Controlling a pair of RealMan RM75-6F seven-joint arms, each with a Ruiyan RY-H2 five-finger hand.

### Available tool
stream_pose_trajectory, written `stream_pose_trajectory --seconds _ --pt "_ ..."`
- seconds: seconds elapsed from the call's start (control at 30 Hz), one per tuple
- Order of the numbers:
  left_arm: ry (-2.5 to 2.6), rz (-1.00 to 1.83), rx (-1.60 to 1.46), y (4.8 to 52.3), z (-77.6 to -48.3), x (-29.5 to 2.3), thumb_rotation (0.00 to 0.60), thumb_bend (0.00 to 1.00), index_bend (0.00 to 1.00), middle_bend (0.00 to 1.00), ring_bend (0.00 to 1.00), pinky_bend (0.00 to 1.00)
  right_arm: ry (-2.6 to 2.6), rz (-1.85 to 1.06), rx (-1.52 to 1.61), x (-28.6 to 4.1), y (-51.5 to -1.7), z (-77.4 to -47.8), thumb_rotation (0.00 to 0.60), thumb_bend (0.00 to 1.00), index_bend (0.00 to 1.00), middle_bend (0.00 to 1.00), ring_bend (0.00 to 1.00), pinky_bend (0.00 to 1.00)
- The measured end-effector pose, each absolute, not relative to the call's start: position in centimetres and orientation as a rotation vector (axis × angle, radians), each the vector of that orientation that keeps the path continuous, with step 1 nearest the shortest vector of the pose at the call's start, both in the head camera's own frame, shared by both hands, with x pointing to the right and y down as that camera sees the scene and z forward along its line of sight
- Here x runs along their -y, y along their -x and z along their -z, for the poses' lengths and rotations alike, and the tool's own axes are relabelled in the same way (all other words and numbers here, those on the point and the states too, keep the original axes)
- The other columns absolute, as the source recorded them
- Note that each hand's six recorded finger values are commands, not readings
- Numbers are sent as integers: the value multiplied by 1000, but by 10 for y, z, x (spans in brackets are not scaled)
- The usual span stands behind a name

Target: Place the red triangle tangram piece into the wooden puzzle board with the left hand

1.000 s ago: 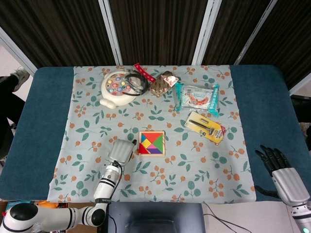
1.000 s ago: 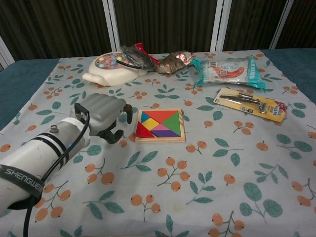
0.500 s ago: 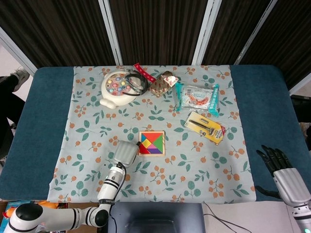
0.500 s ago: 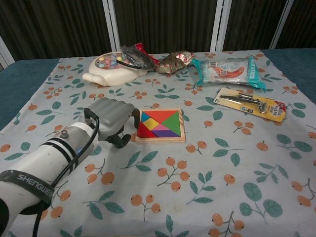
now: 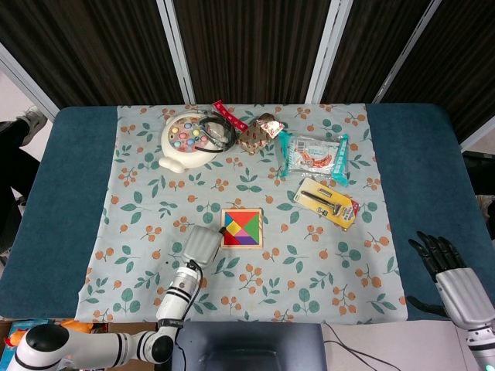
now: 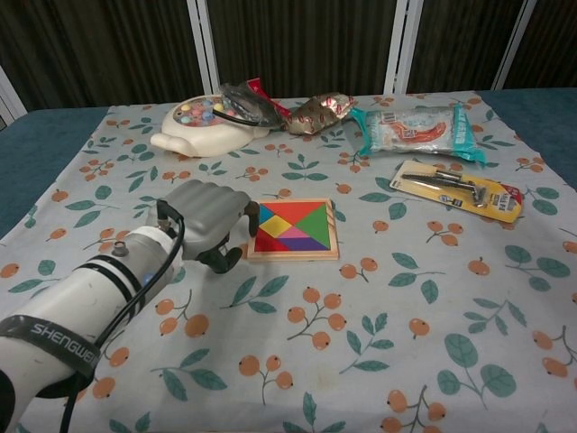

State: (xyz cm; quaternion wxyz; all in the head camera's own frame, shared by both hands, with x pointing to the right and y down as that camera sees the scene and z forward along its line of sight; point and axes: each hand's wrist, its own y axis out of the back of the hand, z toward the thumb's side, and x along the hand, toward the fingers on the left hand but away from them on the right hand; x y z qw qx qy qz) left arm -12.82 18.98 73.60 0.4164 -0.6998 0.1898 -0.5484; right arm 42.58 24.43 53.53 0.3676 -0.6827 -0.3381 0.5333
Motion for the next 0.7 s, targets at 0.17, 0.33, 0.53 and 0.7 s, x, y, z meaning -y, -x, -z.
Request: stream_pose_trajectory --seconds 0.17,0.33,0.53,0.7 --pt "1754 1359 -487 127 -732 -189 600 454 371 1000 1000 1000 1753 -1370 866 -244 -426 -536 600 150 0 0 0 0" --pt "1742 1311 -514 130 -718 -187 600 454 283 1000 1000 1000 1746 -1372 864 -245 -427 -535 600 150 0 0 0 0" --pt "1726 1241 -562 170 -683 -193 600 446 145 480 481 602 1740 -1372 862 -246 -426 -535 600 150 0 0 0 0" --pt "1729 1237 -641 243 -655 -207 600 436 65 80 34 167 1733 -1382 846 -247 -423 -538 600 150 0 0 0 0"
